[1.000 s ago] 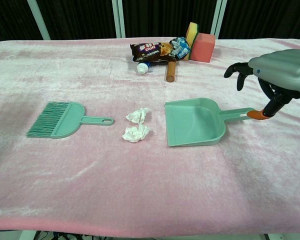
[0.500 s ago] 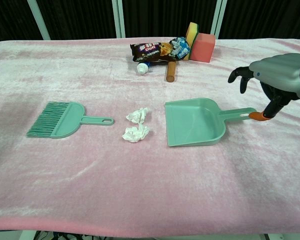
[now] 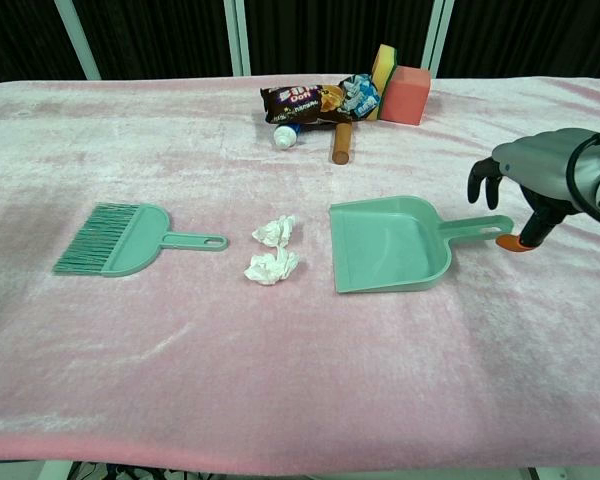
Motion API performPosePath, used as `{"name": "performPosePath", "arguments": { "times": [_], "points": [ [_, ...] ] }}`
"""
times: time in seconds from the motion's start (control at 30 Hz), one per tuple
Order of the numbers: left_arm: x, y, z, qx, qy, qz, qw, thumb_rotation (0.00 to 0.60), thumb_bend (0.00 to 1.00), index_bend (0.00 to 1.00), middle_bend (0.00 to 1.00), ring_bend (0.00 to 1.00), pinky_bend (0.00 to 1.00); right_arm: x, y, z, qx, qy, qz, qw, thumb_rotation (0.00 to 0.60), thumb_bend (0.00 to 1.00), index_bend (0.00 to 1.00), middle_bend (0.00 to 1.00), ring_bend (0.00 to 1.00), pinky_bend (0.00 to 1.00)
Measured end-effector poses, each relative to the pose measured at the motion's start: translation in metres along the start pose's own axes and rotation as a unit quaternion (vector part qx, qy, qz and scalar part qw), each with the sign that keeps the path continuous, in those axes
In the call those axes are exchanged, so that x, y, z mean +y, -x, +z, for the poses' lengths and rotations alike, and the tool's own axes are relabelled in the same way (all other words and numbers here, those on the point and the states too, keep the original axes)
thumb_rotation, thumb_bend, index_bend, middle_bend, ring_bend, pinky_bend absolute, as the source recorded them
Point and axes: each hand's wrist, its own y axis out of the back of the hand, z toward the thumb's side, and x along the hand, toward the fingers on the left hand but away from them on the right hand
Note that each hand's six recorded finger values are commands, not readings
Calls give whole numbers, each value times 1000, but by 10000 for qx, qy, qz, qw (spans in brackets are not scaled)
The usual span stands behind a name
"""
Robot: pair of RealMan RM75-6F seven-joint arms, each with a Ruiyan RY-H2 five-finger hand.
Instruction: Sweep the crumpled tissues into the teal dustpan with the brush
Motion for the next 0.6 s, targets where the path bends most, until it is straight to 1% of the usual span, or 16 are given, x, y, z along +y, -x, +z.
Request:
{"name": "performPosePath", "arguments": {
  "times": [0.33,0.6],
  "points": [
    [-2,-1,-1,59,48,-40,10000,600,6,0,0,0,0,-6,5,9,26,40,38,10000,600,283,384,405,660,808],
    [-2,-1,-1,34,34,-46,10000,600,6,0,0,0,0,-9,7,13,20,40,42,10000,600,304,416,425,662,808]
  ]
}}
